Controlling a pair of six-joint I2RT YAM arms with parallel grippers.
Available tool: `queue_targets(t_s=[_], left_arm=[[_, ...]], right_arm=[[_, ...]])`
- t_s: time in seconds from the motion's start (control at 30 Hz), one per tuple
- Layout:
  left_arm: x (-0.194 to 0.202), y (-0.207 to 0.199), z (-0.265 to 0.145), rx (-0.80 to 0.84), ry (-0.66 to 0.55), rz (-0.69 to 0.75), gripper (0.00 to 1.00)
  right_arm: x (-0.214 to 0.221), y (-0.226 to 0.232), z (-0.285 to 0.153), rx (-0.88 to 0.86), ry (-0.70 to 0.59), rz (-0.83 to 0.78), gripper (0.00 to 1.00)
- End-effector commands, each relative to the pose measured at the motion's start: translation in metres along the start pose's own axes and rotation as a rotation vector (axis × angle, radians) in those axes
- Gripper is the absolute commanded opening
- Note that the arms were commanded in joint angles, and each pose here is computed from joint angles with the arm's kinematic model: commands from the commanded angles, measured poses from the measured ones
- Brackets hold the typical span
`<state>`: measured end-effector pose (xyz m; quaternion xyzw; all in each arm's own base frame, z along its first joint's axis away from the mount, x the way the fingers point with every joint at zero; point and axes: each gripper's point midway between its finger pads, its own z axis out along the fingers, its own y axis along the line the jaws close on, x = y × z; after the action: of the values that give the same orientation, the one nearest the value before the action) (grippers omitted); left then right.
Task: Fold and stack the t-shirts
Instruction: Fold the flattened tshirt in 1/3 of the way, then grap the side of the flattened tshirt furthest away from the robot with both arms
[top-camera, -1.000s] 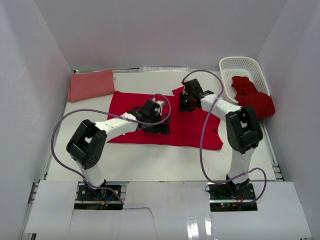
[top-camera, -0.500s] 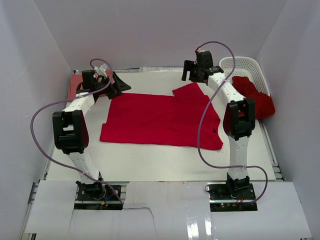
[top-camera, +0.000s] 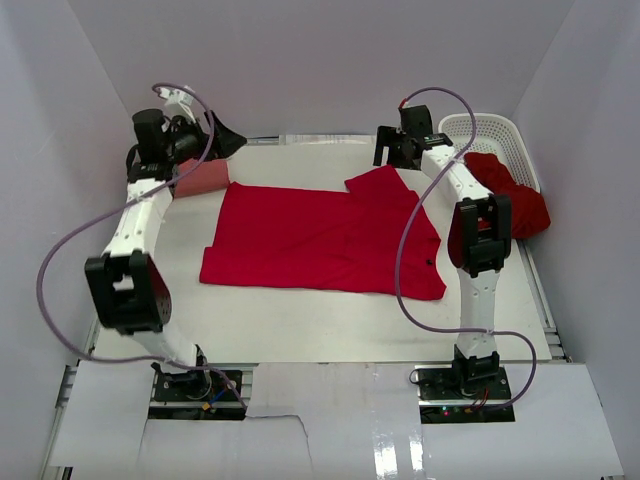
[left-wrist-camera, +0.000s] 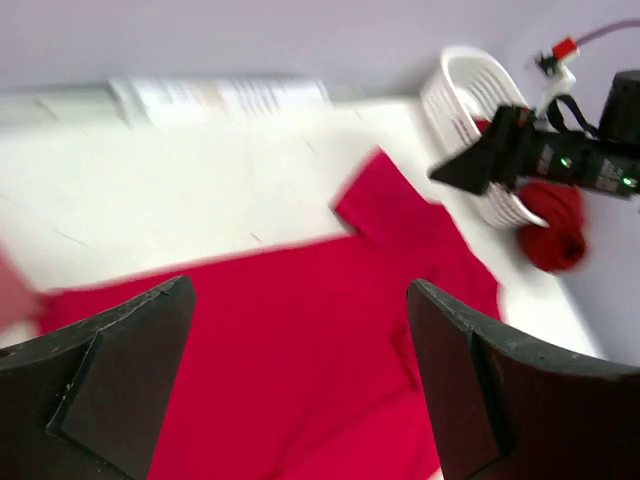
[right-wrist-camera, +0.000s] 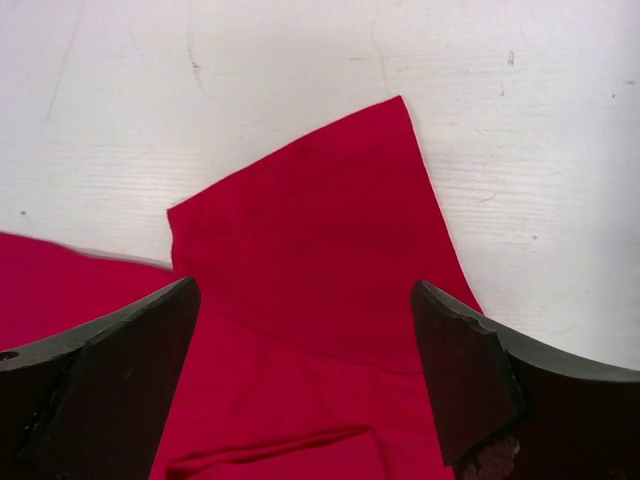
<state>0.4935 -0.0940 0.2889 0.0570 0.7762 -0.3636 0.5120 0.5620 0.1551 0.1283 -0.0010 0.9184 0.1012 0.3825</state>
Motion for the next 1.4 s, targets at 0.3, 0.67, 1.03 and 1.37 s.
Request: queue_targets(t_s=[0.3,0.67,1.03,1.37], left_arm=[[-0.054,0.006,-0.096,-0.36,-0.619,0.223,0.98],[-0.028,0.064,-0.037,-0.59,-0.331,0.233,0.81],[0.03,0.148,-0.002,-0.896,-0.014,-0.006,0.82],[0.059,0.153,0.026,-0.818,0.045,0.016,0.92]], right_arm=[[-0.038,0.02,-0.026,-0.075,-0.112,0.01,0.92],[-0.033,0.007,-0.011,-0.021,-0.087,0.001,0.95],[-0.009,-0.032,0.037,0.035,0.004,0.067,0.92],[-0.016,-0.042,0.074,0.005,-0.033,0.041,0.86]])
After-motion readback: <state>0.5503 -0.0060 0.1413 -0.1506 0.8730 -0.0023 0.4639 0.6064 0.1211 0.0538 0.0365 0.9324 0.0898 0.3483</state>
